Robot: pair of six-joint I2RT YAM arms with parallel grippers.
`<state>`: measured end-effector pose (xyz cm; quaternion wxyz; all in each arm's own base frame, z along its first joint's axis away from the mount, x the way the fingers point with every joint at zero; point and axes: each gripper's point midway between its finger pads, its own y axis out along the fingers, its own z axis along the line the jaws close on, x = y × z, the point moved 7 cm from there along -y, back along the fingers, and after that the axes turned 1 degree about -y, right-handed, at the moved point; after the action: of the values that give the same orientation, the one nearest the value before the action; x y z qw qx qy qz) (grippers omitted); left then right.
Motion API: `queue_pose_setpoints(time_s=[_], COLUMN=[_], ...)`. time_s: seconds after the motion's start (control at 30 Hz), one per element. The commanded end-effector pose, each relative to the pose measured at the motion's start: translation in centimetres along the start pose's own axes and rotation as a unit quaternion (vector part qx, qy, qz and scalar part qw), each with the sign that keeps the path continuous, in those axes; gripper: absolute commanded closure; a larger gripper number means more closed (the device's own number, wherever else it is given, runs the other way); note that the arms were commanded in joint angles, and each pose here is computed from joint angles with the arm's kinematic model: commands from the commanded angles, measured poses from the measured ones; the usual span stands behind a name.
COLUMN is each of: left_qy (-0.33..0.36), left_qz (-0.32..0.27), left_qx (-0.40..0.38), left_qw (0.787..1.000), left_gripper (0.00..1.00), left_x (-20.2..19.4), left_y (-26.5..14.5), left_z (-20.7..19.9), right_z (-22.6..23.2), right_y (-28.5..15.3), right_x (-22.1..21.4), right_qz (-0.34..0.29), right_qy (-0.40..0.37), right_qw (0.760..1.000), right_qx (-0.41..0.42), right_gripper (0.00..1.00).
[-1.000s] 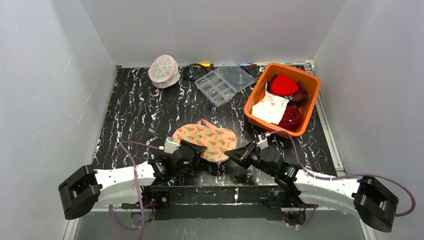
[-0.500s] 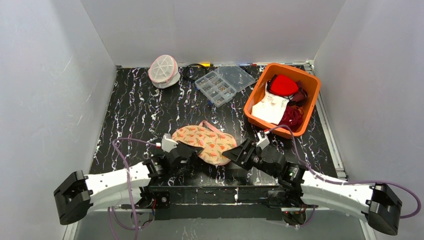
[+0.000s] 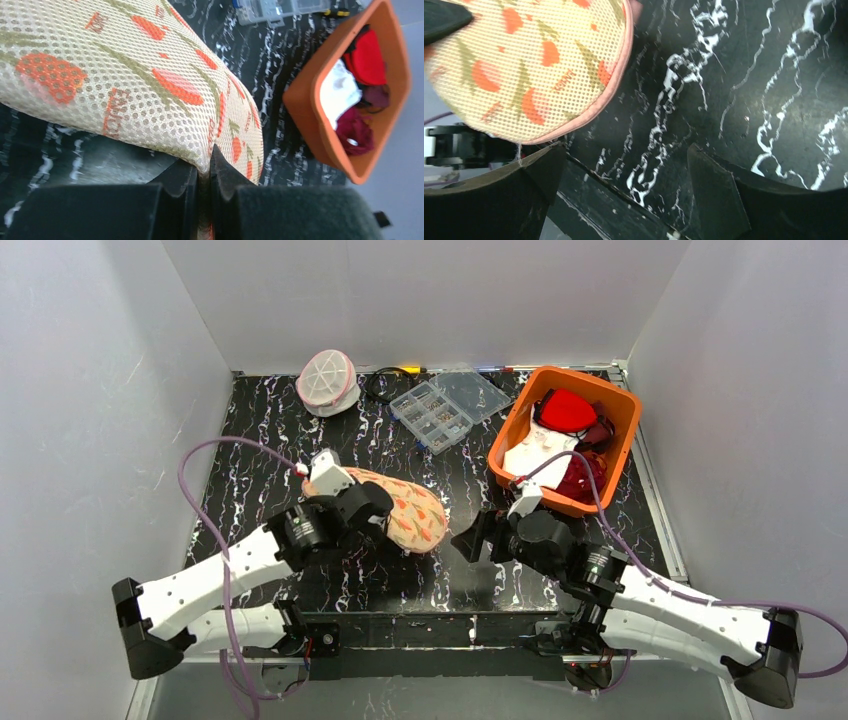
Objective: Unzip the laundry bag and remove the bra
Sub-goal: Pick up the laundry bag at the center of the board, then unzip the laundry bag at the center of the board.
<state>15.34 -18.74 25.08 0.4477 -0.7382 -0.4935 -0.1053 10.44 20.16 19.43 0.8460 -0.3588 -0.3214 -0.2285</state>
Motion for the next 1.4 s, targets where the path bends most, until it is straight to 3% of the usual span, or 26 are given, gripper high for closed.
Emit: queue_pose_setpoints(time_s=[0.0,0.33,0.53,0.7,0.9,1.1,1.37], left_qy=[0.141,0.045,-0.070,-0.135,-0.152,-0.165,-0.171], left_qz=[-0.065,-0.029,0.047,0.069,0.074,0.056,0.022], left_qx=[0.105,0.126,0.182,0.182,0.188,0.184,0.172], left_qw=[0.982,0.991,0.980,0.972,0.968,0.968,0.970], left_gripper=[1.00,1.00,1.00,1.00,1.00,1.00,1.00], left_x=[3.3,4.5,3.2,1.5,1.1,1.6,3.3], left_y=[-1.2,-1.4,1.5,2.7,2.7,2.4,1.5], left_z=[1.7,-0.1,0.5,0.6,1.1,1.5,1.0], right_z=[2.5,6.9,7.9,8.2,7.7,8.6,9.1], right_y=[-0.8,0.1,0.7,1.8,2.6,2.4,1.5], right_x=[2.6,2.7,2.7,2.2,2.0,1.4,1.4], right_qz=[-0.091,-0.051,-0.051,-0.055,-0.073,-0.041,-0.048], right_qy=[-0.007,-0.078,-0.061,-0.025,-0.010,-0.037,-0.043], right_qw=[0.990,0.965,0.959,0.957,0.961,0.956,0.955], right_qx=[0.106,0.244,0.274,0.284,0.266,0.287,0.289], right_gripper=[0.01,0.02,0.11,0.20,0.32,0.26,0.24])
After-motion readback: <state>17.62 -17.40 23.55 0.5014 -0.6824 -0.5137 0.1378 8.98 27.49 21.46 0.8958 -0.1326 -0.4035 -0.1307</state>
